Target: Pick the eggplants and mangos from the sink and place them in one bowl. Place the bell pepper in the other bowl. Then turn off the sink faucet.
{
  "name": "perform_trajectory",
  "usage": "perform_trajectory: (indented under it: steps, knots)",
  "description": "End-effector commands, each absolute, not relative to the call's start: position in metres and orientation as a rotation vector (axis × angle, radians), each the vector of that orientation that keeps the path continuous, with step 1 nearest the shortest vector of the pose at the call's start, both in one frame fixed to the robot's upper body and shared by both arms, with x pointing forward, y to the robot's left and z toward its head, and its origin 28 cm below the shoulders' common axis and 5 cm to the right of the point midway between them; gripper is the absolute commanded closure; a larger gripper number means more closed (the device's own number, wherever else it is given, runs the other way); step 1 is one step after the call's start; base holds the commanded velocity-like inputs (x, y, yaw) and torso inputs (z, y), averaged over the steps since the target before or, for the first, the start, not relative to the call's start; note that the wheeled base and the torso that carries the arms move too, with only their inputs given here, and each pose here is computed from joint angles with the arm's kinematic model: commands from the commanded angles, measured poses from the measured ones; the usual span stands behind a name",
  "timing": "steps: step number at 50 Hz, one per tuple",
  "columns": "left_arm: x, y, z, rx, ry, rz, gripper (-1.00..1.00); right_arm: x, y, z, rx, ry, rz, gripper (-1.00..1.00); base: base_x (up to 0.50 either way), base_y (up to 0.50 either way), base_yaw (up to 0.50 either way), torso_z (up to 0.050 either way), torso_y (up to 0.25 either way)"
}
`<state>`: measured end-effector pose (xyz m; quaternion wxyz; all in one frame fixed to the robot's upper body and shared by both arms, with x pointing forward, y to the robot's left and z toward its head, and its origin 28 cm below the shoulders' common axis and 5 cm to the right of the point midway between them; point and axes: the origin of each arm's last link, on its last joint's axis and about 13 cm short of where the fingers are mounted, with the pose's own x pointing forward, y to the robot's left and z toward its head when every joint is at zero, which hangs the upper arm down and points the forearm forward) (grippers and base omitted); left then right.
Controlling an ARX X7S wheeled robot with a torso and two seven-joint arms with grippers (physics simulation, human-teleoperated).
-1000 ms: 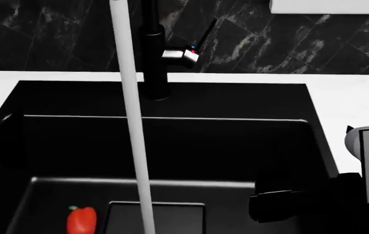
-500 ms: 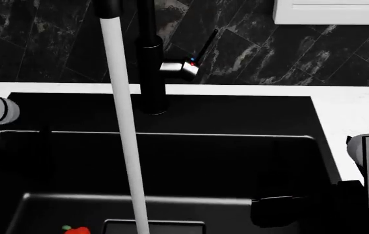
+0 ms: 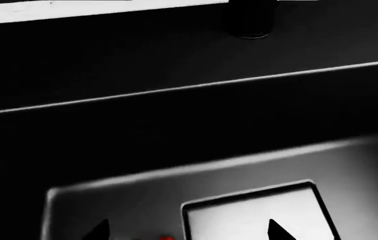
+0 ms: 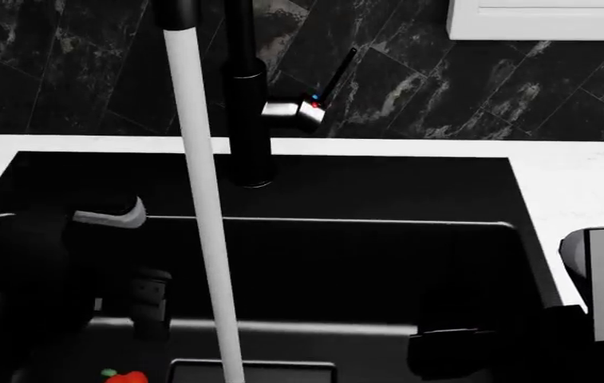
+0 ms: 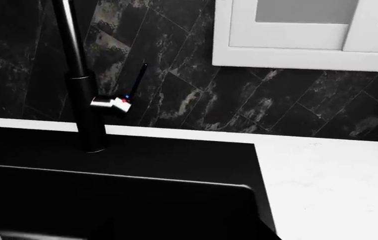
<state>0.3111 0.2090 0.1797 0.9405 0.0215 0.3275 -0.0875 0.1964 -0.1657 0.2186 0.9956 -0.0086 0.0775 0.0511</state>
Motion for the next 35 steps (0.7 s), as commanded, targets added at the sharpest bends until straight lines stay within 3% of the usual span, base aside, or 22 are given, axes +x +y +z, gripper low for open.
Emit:
perform_trajectory:
  steps: [1, 35]
  knots:
    - [0.329, 0.202, 0.145, -0.027, 0.811, -0.183, -1.00, 0.199, -0.164, 0.216, -0.012, 0.165, 0.116, -1.00, 0.00, 0.00, 0.00, 0.000, 0.000]
    - [0.348, 0.201, 0.092, 0.023, 0.949, -0.071, -1.00, 0.201, -0.163, 0.202, 0.020, 0.195, 0.137, -1.00, 0.00, 0.00, 0.00, 0.000, 0.000]
